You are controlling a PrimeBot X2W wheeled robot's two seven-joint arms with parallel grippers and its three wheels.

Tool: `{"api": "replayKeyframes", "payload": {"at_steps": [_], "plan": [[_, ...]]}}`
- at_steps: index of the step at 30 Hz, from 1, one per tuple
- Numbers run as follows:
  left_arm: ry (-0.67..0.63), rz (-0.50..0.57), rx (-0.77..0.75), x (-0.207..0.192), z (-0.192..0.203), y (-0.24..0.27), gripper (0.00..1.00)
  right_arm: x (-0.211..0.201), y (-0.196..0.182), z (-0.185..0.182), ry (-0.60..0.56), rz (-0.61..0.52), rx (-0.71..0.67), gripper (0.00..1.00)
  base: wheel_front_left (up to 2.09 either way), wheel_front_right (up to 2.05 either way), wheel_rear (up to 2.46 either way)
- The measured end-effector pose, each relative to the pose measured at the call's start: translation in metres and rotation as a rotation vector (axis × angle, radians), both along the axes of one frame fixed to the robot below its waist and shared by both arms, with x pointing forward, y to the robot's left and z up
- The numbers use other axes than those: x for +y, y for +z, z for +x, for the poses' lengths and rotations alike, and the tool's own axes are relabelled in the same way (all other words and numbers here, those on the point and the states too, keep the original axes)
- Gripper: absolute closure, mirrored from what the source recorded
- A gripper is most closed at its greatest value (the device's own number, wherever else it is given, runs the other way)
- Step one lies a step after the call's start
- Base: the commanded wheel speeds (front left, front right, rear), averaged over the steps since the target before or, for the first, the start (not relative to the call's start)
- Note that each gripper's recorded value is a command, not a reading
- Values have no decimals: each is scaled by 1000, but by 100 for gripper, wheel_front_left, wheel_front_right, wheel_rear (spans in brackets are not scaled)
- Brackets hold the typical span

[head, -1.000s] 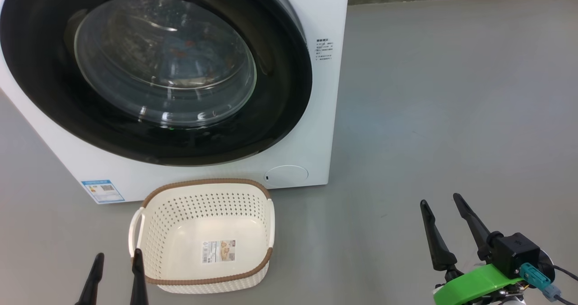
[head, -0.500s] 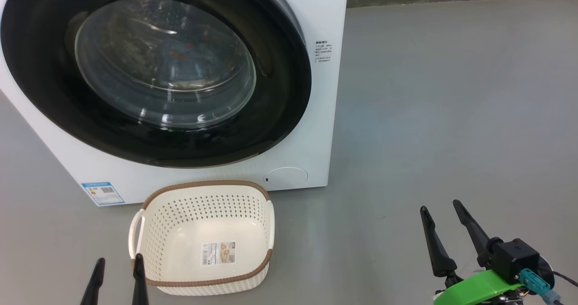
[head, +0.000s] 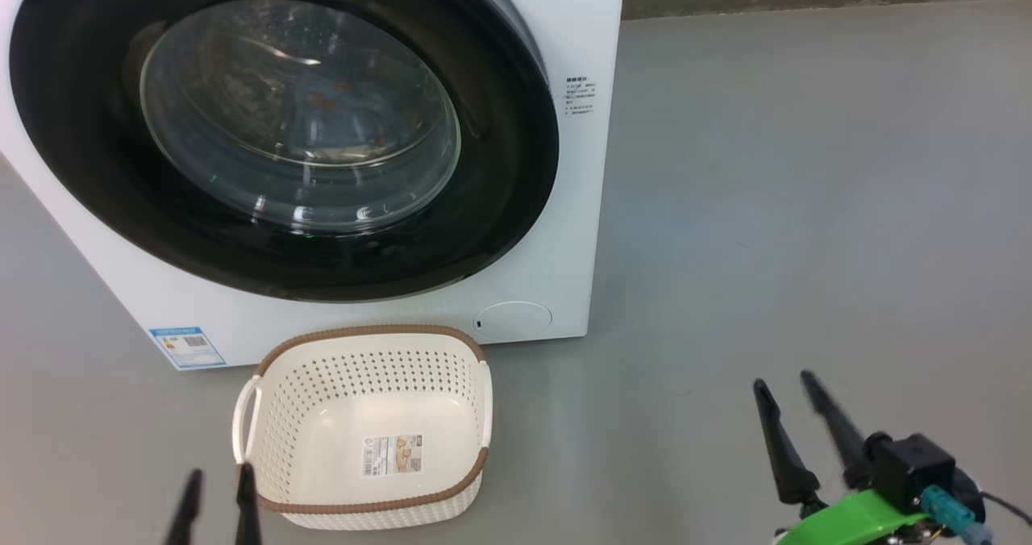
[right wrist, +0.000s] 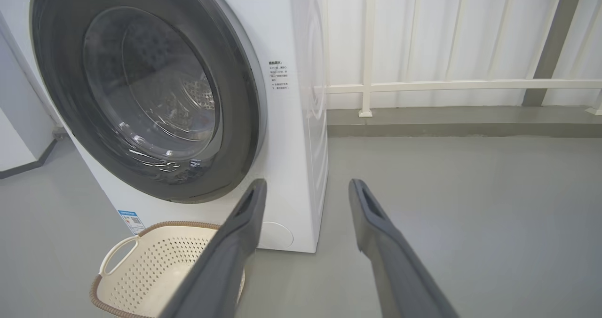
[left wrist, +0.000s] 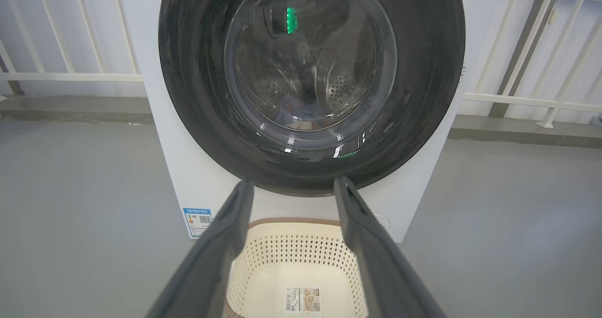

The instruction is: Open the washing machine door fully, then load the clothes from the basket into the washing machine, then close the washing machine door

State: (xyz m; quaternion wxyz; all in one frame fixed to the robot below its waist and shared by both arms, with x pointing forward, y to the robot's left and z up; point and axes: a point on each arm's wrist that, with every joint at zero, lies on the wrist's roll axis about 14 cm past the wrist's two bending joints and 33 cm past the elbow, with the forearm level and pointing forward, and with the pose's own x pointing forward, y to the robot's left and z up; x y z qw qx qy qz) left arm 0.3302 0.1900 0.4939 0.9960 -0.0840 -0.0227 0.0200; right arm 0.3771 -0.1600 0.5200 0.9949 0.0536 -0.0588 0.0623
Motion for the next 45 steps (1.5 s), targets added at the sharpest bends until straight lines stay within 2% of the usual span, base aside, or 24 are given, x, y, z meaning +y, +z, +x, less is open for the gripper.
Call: {"api": "replayKeyframes", "payload": {"at_steps": [6,45], "plan": [[-3,-38,62,-5,-3,-18,100,-2,-27,-9,-6,9,90,100,0,0,0],[54,-469,138,3,4,-34,100,-25,-39,-9,-95,468,192,100,0,0,0]]}}
